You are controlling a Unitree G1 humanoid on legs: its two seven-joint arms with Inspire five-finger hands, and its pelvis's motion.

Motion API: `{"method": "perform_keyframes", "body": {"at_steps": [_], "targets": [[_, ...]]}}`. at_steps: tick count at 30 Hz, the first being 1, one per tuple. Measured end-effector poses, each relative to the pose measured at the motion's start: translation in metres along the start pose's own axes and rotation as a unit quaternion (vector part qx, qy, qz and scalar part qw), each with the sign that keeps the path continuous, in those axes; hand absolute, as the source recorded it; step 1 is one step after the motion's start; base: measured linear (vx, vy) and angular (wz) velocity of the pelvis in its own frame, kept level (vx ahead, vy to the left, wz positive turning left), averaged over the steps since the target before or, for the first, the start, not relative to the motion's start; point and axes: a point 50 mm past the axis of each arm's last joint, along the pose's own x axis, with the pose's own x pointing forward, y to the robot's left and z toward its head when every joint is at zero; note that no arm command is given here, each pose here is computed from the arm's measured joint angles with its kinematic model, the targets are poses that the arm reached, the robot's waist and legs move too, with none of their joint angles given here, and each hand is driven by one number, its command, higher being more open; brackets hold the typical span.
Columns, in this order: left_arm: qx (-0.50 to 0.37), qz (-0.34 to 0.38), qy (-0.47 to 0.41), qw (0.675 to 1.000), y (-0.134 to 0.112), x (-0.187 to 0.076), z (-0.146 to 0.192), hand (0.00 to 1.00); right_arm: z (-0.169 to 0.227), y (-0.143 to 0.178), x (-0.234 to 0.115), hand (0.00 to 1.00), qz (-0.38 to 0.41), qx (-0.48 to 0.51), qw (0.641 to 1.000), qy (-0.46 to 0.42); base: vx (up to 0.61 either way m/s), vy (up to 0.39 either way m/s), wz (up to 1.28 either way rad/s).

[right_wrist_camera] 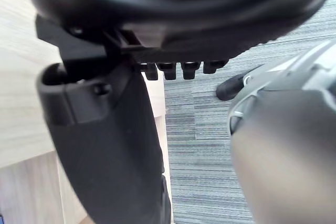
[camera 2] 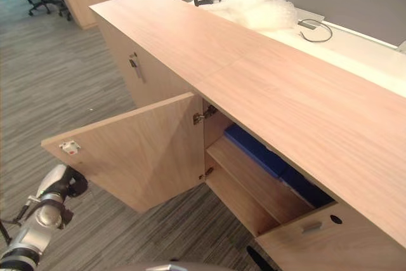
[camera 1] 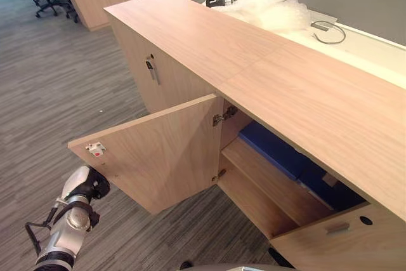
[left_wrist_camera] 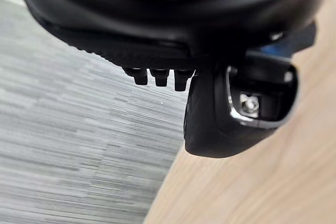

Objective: Walk over to the cabinet, pick up the folder, carry it to the office cabinet, place the folder inside the office cabinet, then close the office cabinet door

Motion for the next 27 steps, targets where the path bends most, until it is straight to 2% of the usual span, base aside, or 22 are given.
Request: {"method": "perform_keyframes", "body": {"at_steps": [2, 4, 9, 11, 12, 13, 14, 15, 16, 18, 19, 23, 27], "targets": [[0.145, -0.04, -0.016, 0.988, -0.002, -0.001, -0.003, 1.0, 0.011, -0.01, 0.0, 1.0, -0.013, -0.008, 1.0, -0.013, -0.07, -0.099, 0.08], [0.224, -0.054, -0.027, 0.973, -0.001, -0.002, -0.005, 1.0, 0.014, -0.014, 0.0, 1.0, -0.017, -0.01, 1.0, -0.017, -0.07, -0.026, 0.02], [0.369, -0.083, -0.102, 0.92, 0.0, -0.009, 0.001, 1.0, 0.013, -0.014, 0.0, 1.0, -0.015, -0.026, 0.999, -0.016, -0.08, 0.053, 0.0], [0.427, -0.094, -0.151, 0.887, 0.006, -0.014, 0.006, 1.0, 0.01, -0.013, 0.0, 1.0, -0.014, -0.03, 0.999, -0.012, -0.06, 0.085, 0.0], [0.434, -0.095, -0.163, 0.881, 0.007, -0.015, 0.008, 1.0, 0.01, -0.013, -0.001, 1.0, -0.014, -0.031, 0.999, -0.012, -0.05, 0.07, 0.0], [0.455, -0.105, -0.21, 0.859, 0.002, -0.02, 0.017, 1.0, 0.009, -0.014, -0.001, 1.0, -0.014, -0.038, 0.999, -0.01, -0.04, 0.063, 0.0], [0.461, -0.107, -0.259, 0.842, -0.006, -0.026, 0.029, 1.0, 0.007, -0.013, -0.001, 1.0, -0.014, -0.047, 0.999, -0.008, -0.05, 0.092, -0.02], [0.452, -0.074, -0.372, 0.807, -0.019, -0.041, 0.063, 1.0, 0.005, -0.011, -0.001, 1.0, -0.012, -0.051, 0.999, -0.005, -0.05, 0.094, -0.06], [0.434, -0.048, -0.435, 0.787, -0.024, -0.052, 0.086, 1.0, 0.004, -0.009, -0.001, 1.0, -0.011, -0.061, 0.998, -0.006, -0.03, 0.067, -0.13], [0.399, 0.004, -0.509, 0.763, -0.026, -0.065, 0.119, 1.0, 0.005, -0.006, 0.0, 1.0, -0.01, -0.063, 0.998, -0.012, 0.0, 0.012, -0.13], [0.386, 0.031, -0.534, 0.752, -0.022, -0.068, 0.136, 1.0, 0.006, -0.005, 0.0, 1.0, -0.012, -0.064, 0.998, -0.016, 0.0, -0.004, -0.05], [0.361, 0.105, -0.561, 0.737, -0.004, -0.068, 0.166, 1.0, 0.007, -0.008, 0.0, 1.0, -0.023, -0.069, 0.997, -0.019, 0.0, -0.027, -0.04], [0.337, 0.121, -0.569, 0.74, -0.008, -0.071, 0.177, 1.0, 0.003, -0.008, 0.0, 1.0, -0.027, -0.082, 0.996, -0.011, 0.0, -0.008, 0.0]]}}
